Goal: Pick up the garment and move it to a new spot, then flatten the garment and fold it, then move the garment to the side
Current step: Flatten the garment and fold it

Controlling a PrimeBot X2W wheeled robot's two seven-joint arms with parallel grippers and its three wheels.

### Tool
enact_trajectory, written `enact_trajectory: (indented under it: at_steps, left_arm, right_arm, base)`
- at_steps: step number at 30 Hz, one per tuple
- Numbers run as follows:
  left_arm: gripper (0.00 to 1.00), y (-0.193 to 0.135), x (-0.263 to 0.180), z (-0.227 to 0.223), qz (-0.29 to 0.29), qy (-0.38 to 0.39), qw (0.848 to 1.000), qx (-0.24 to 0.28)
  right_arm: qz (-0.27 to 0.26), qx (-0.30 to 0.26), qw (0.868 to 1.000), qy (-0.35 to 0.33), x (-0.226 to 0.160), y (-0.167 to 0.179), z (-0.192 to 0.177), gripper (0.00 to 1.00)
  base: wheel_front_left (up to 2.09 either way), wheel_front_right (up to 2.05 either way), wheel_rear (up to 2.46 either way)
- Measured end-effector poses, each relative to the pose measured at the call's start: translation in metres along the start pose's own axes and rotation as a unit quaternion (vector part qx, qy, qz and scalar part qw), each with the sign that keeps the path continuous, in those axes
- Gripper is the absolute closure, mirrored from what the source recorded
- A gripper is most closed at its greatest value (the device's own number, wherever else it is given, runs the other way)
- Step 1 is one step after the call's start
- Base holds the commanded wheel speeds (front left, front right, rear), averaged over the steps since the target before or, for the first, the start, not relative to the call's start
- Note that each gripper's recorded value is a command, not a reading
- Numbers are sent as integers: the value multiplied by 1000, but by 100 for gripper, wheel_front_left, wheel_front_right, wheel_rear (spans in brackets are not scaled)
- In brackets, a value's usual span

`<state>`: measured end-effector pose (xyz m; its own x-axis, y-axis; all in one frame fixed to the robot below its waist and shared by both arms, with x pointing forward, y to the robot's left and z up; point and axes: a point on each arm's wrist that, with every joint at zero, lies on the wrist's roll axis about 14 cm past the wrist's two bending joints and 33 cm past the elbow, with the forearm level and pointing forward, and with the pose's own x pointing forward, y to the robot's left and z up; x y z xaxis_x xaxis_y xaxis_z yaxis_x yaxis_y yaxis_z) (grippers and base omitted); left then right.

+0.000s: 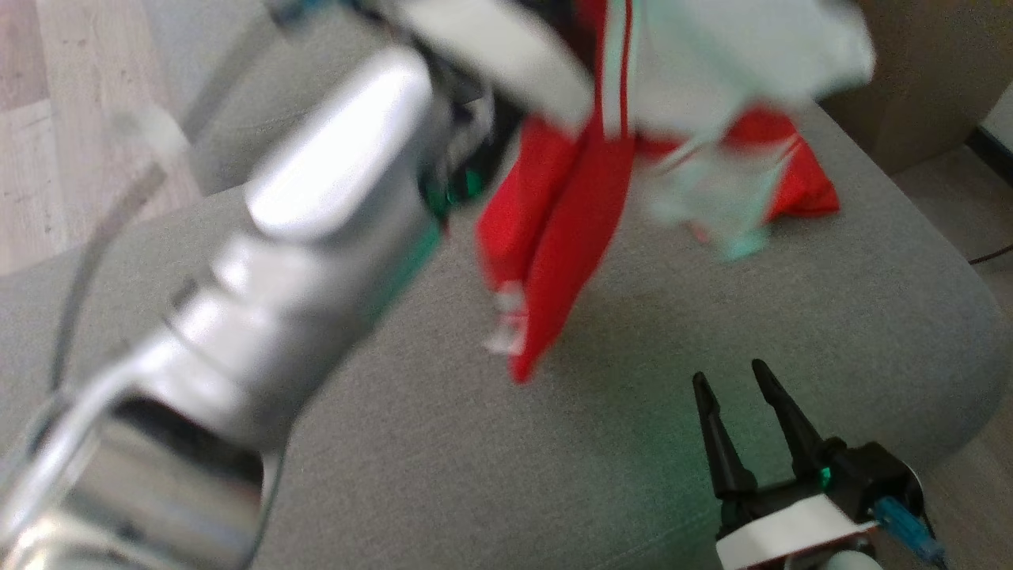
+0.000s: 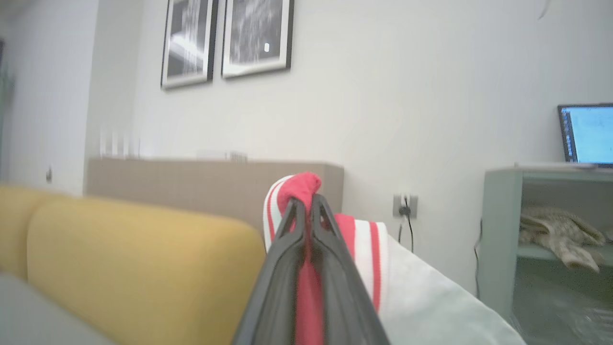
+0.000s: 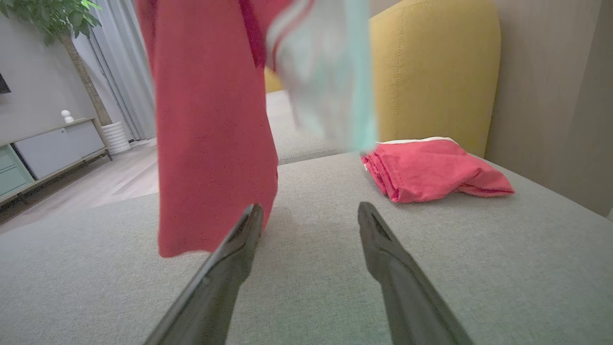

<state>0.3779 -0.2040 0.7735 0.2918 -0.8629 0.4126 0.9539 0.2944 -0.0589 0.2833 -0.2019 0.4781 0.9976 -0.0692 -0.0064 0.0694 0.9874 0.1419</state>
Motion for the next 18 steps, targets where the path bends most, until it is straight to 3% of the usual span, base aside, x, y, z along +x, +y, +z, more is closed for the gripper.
enact_trajectory:
  at_steps: [3,5,7,10,14,18]
  left_arm:
    - [100,12,21,62,25,-74,996,41]
    - [100,31,19,77,58,-96,993,24]
    - [100,58,6,65,105,-89,990,-2]
    - [100,103,-34,8,186,-39,981,-42]
    - [100,153,-129,-92,312,52,944,-94]
    - [100,196,-246,-133,452,83,881,-116]
  right_arm:
    - [-8,2,1000,0,-5,-4,-1,0]
    - [-8,4,1000,3,-5,-3,-3,0]
    - [-5,4,1000,7,-5,-2,-5,0]
    - [8,4,1000,10,2,5,-6,0]
    - [28,3,999,17,15,15,-9,0]
    - [48,1,998,27,26,26,-15,0]
  base:
    - [0,0,0]
    - [0,0,0]
    - [0,0,0]
    - [0,0,0]
    - [0,0,0]
    - [0,0,0]
